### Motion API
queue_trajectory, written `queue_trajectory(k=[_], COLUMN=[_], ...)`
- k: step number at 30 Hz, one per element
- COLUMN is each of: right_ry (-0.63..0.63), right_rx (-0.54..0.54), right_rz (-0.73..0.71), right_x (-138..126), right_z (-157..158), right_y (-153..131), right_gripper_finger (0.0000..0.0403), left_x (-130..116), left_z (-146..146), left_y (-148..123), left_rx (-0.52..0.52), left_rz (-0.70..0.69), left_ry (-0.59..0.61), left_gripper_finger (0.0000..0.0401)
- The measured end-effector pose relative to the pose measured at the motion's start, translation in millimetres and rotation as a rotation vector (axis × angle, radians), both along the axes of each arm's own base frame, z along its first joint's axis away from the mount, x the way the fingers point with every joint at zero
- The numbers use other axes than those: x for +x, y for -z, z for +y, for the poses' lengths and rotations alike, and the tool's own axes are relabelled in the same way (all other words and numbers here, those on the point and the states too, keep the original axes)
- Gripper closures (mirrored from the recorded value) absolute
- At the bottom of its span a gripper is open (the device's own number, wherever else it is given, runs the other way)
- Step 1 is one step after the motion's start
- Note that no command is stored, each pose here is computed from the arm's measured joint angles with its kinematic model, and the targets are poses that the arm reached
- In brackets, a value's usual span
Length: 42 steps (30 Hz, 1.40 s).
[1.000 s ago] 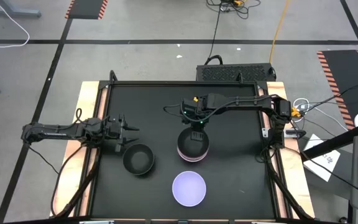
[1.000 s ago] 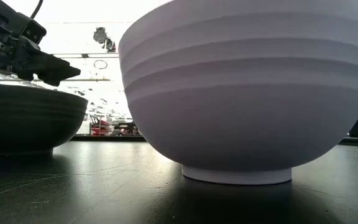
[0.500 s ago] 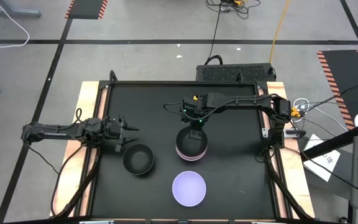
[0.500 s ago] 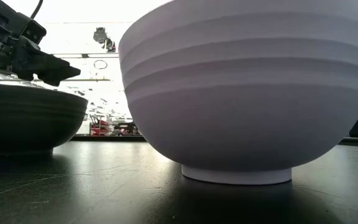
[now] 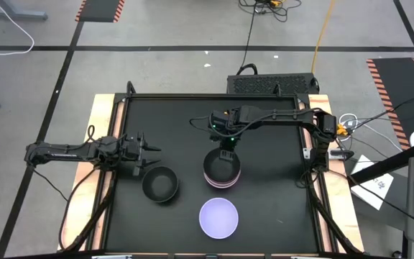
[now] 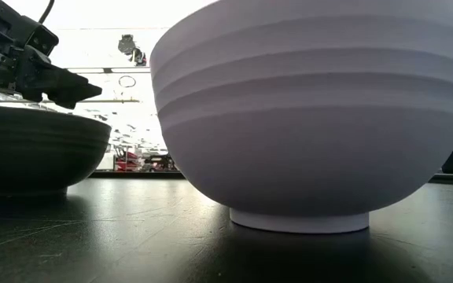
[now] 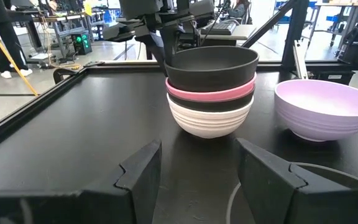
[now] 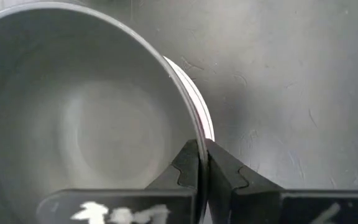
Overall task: Nest bowls inside each other
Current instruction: Stack the top black bowl on top of the top pink bowl
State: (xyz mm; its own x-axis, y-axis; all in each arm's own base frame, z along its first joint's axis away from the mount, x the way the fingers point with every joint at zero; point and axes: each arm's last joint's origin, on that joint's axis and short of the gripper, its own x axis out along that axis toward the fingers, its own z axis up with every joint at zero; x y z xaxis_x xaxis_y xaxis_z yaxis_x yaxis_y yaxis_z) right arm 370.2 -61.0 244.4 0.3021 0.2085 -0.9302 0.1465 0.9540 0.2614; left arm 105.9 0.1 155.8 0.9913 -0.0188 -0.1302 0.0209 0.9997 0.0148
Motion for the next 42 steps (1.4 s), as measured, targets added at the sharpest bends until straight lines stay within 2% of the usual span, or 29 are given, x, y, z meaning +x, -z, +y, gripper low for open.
queue_trajectory(k=[4, 8, 22, 31, 37, 42], right_ry=[0.003, 0.024, 0.011, -0.005, -0.02, 0.006], right_rx=[-0.009, -0.072, -0.074, -0.071, 0.028, 0.028], right_rz=[0.001, 0.025, 0.028, 0.021, -0.006, -0.022], right_x=[0, -1, -2, -1, -1, -4], right_z=[0, 1, 1, 1, -3, -11], right_y=[0, 1, 0, 0, -1, -5], right_gripper_finger=[0.0402, 0.0402, 0.0395, 0.0323, 0.0273, 0.0242], left_x=[0, 0, 0, 0, 0, 0], left_z=[0, 0, 0, 0, 0, 0], left_y=[0, 0, 0, 0, 0, 0], left_rx=[0.0, 0.0, 0.002, 0.0, 0.0, 0.0], left_rz=[0.0, 0.0, 0.0, 0.0, 0.0, 0.0], left_ry=[0.0, 0.0, 0.001, 0.0, 0.001, 0.001], left_gripper_finger=[0.0199, 0.0199, 0.0199, 0.0199, 0.0199, 0.0199])
